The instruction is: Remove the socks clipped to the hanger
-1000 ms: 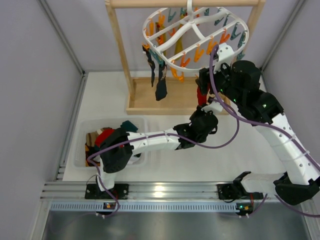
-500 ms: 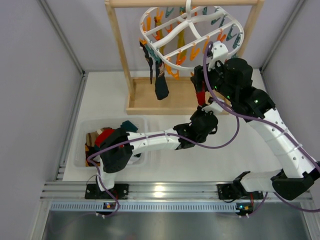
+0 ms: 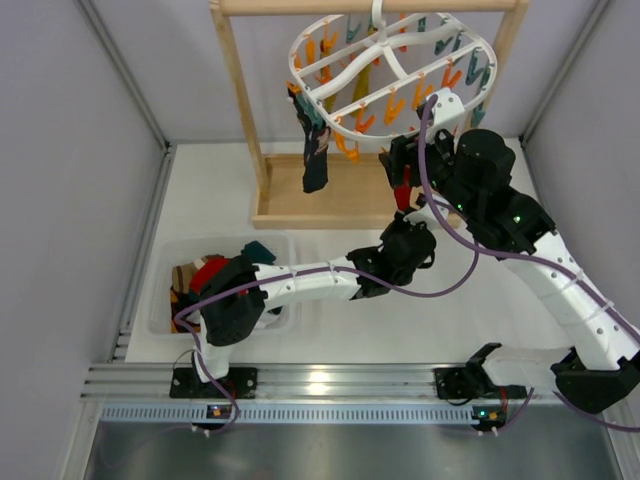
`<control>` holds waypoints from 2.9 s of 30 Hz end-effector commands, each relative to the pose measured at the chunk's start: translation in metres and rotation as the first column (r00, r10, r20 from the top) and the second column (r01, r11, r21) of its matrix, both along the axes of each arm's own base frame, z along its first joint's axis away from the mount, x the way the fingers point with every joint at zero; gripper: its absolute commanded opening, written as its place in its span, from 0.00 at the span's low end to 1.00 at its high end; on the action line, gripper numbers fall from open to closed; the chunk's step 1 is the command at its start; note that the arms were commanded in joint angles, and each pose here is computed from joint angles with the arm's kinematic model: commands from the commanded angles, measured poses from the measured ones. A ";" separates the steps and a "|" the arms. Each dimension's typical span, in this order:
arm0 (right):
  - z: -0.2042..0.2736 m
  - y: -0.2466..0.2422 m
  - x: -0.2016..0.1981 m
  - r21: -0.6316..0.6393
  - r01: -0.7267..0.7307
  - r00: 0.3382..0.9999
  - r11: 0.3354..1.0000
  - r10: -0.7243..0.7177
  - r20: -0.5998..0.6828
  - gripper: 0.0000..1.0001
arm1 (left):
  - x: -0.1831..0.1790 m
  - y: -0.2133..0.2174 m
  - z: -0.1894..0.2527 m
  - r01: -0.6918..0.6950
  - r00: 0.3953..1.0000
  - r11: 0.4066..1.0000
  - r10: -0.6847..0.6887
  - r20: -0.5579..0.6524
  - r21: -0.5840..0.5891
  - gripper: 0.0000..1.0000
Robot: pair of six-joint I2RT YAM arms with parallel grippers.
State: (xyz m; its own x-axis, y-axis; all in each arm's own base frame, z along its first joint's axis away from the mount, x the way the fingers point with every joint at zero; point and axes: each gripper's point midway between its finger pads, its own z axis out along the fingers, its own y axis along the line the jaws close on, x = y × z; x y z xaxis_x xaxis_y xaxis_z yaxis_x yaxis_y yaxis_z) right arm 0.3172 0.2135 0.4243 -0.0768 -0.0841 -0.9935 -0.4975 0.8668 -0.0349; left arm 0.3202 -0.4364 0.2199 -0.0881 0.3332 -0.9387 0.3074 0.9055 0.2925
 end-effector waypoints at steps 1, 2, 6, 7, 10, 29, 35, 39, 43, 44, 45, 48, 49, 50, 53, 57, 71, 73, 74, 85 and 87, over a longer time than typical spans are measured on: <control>0.035 0.001 -0.002 0.044 -0.001 0.995 0.999 -0.003 0.100 0.67 | 0.000 0.000 0.022 0.000 1.000 0.999 0.001 0.019 -0.054 0.00; 0.033 0.001 -0.002 0.040 -0.002 0.995 0.999 -0.001 0.097 0.67 | 0.000 0.000 0.022 0.000 1.000 0.999 0.001 0.018 -0.054 0.00; 0.028 0.008 -0.007 0.030 -0.043 0.996 0.999 0.041 0.080 0.66 | 0.001 0.000 0.022 -0.002 1.000 0.999 0.003 0.020 -0.050 0.00; 0.026 0.012 -0.011 0.027 -0.073 0.995 0.997 0.071 0.075 0.66 | 0.001 0.000 0.021 -0.002 1.000 0.999 0.003 0.019 -0.050 0.00; 0.020 0.019 -0.026 0.033 -0.138 0.989 0.990 0.136 0.062 0.66 | 0.001 0.001 0.019 -0.004 1.000 0.999 0.005 0.016 -0.045 0.00; 0.018 0.017 -0.010 -0.033 -0.037 0.997 0.999 0.039 0.067 0.68 | -0.004 -0.002 0.019 0.019 1.000 0.997 -0.019 -0.003 -0.074 0.00; 0.020 0.013 0.007 -0.045 0.062 0.994 0.997 -0.058 0.088 0.67 | -0.005 -0.002 0.019 0.030 1.000 0.997 -0.030 -0.007 -0.075 0.00; 0.024 0.005 0.014 -0.025 0.126 0.986 0.992 -0.123 0.113 0.61 | -0.005 -0.001 0.018 0.029 1.000 0.997 -0.030 -0.006 -0.070 0.00; 0.028 0.000 0.015 -0.003 0.165 0.977 0.986 -0.163 0.136 0.56 | -0.005 -0.001 0.016 0.030 0.999 0.997 -0.031 -0.010 -0.067 0.00; 0.027 0.000 0.016 -0.006 0.168 0.977 0.986 -0.166 0.136 0.55 | -0.006 -0.002 0.015 0.034 0.999 0.997 -0.035 -0.011 -0.069 0.00; 0.028 0.001 0.016 -0.006 0.165 0.977 0.986 -0.163 0.141 0.54 | -0.006 -0.002 0.016 0.034 0.999 0.997 -0.035 -0.011 -0.070 0.00; 0.030 0.002 0.016 -0.008 0.161 0.976 0.987 -0.158 0.150 0.50 | -0.006 -0.003 0.013 0.038 0.999 0.997 -0.039 -0.014 -0.067 0.00; 0.031 0.003 0.016 -0.008 0.161 0.976 0.987 -0.158 0.151 0.47 | -0.006 -0.004 0.012 0.038 0.999 0.997 -0.039 -0.014 -0.062 0.00; 0.032 0.004 0.016 -0.007 0.159 0.975 0.987 -0.156 0.156 0.46 | -0.005 -0.004 0.012 0.040 0.999 0.997 -0.041 -0.014 -0.064 0.00; 0.034 0.006 0.017 -0.008 0.157 0.975 0.988 -0.153 0.164 0.43 | -0.005 -0.006 0.009 0.044 0.999 0.997 -0.045 -0.019 -0.062 0.00; 0.036 0.004 0.016 0.001 0.161 0.972 0.987 -0.159 0.173 0.29 | -0.005 -0.006 0.008 0.044 0.999 0.997 -0.045 -0.019 -0.057 0.00; 0.040 -0.004 0.000 0.070 0.138 0.972 0.988 -0.149 0.181 0.00 | -0.003 0.022 -0.027 0.013 0.994 0.997 -0.021 -0.111 -0.076 0.00; 0.038 -0.005 0.000 0.062 0.143 0.973 0.988 -0.152 0.174 0.00 | -0.006 0.029 -0.023 0.003 0.993 0.996 -0.013 -0.113 -0.086 0.00; 0.035 -0.005 0.000 0.052 0.142 0.974 0.988 -0.149 0.169 0.00 | -0.007 0.033 -0.020 -0.006 0.994 0.996 -0.005 -0.113 -0.091 0.00; 0.008 -0.051 0.000 0.026 0.230 0.967 0.973 -0.231 0.103 0.04 | -0.021 0.175 -0.014 -0.297 0.928 0.939 0.241 -0.285 -0.172 0.00; 0.005 -0.060 0.000 0.035 0.239 0.966 0.970 -0.241 0.092 0.04 | -0.025 0.212 -0.012 -0.358 0.908 0.908 0.284 -0.309 -0.217 0.00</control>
